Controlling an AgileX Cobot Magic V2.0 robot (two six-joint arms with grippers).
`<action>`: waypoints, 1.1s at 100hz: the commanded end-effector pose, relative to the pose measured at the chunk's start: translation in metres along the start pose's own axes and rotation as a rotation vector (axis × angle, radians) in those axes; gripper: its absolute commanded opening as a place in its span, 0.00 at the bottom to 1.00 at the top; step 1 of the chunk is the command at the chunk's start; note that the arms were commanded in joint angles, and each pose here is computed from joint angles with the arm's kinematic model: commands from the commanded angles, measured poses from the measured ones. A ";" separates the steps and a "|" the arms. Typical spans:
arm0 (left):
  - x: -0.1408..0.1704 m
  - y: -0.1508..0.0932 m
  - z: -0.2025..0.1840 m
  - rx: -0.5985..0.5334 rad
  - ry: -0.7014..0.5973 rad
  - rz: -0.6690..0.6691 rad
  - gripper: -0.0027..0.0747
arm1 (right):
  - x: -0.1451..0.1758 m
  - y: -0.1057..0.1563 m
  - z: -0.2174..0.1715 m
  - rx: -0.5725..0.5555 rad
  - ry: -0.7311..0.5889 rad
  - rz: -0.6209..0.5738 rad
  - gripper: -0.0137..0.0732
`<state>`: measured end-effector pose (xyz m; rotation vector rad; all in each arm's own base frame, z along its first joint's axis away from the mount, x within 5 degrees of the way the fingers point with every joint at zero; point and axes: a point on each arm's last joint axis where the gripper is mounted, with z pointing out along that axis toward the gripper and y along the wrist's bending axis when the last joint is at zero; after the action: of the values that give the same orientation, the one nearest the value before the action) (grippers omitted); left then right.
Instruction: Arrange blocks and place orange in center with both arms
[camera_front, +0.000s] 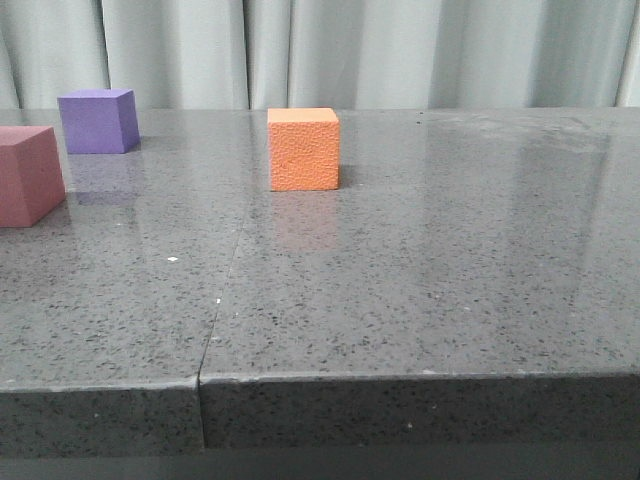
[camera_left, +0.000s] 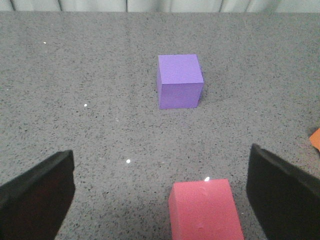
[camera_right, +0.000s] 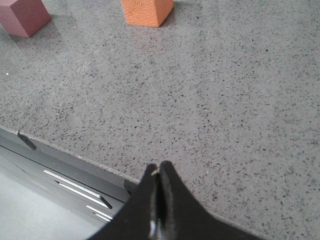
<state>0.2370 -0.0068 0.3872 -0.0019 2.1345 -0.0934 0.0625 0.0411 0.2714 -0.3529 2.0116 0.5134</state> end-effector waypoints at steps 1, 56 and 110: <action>-0.028 -0.005 0.005 0.043 -0.054 0.031 0.91 | -0.012 0.002 -0.003 -0.010 -0.082 -0.015 0.08; -0.069 -0.078 0.095 0.725 0.080 0.617 0.91 | -0.012 0.002 -0.003 -0.010 -0.082 -0.015 0.08; -0.041 -0.180 0.155 0.765 0.173 1.011 0.90 | -0.012 0.002 -0.003 -0.010 -0.082 -0.015 0.08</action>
<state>0.3908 -0.1855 0.3207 1.5826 2.0221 -0.3241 0.0624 0.0411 0.2713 -0.3533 2.0133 0.5130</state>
